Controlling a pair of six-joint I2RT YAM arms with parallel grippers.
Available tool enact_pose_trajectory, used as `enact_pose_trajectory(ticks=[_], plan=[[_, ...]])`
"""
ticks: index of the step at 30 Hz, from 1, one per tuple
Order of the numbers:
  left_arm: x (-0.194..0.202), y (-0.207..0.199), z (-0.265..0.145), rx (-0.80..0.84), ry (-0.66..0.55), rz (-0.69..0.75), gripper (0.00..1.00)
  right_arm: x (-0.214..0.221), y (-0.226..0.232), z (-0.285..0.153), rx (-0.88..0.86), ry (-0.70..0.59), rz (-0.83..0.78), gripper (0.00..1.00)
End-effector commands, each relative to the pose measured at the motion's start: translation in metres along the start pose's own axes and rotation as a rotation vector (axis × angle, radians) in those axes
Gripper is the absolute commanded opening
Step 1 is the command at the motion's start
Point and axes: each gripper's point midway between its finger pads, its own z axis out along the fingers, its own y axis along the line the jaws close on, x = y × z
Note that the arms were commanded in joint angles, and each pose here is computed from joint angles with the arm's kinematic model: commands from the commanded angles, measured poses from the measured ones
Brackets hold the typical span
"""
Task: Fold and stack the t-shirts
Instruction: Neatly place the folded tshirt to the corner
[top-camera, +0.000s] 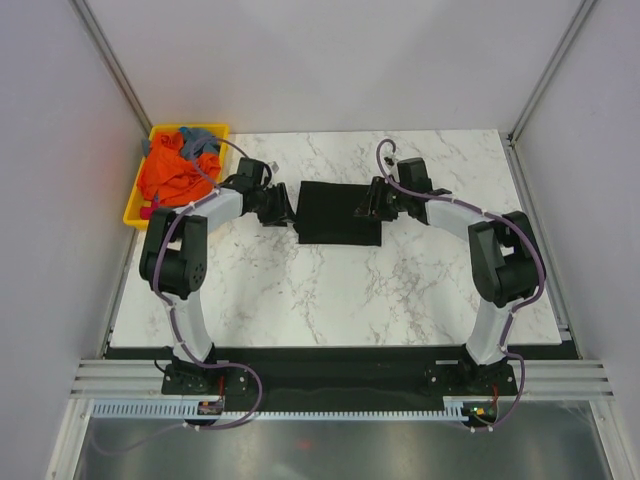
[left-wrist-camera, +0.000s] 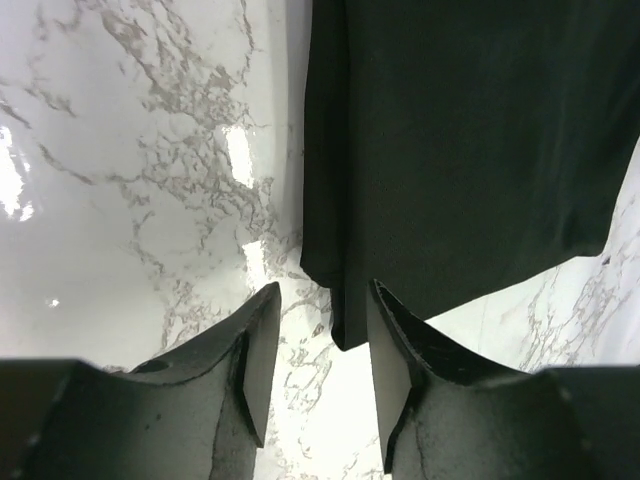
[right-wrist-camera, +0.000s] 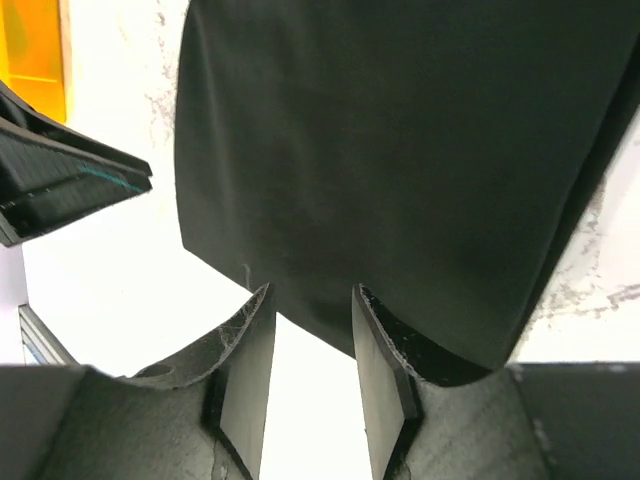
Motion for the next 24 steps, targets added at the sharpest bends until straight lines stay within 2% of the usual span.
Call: enact_pose_trajectory(ticks=[1,8,13,18,24], plan=[[-0.010,-0.019,0.006,0.103,-0.043,0.010,0.49,-0.018,-0.005,-0.008,0.030,-0.045,-0.016,0.46],[-0.007,-0.019,0.020,0.154,-0.083,0.050,0.53,-0.020,-0.027,-0.016,0.083,-0.048,-0.018,0.47],[0.005,-0.015,0.033,0.167,-0.036,0.022,0.50,-0.020,-0.037,-0.018,0.103,-0.053,-0.008,0.47],[0.010,-0.021,0.027,0.185,-0.020,-0.006,0.48,-0.018,-0.045,-0.016,0.117,-0.050,-0.001,0.46],[0.020,-0.032,0.020,0.215,0.064,-0.103,0.44,-0.015,-0.052,-0.016,0.132,-0.053,0.008,0.46]])
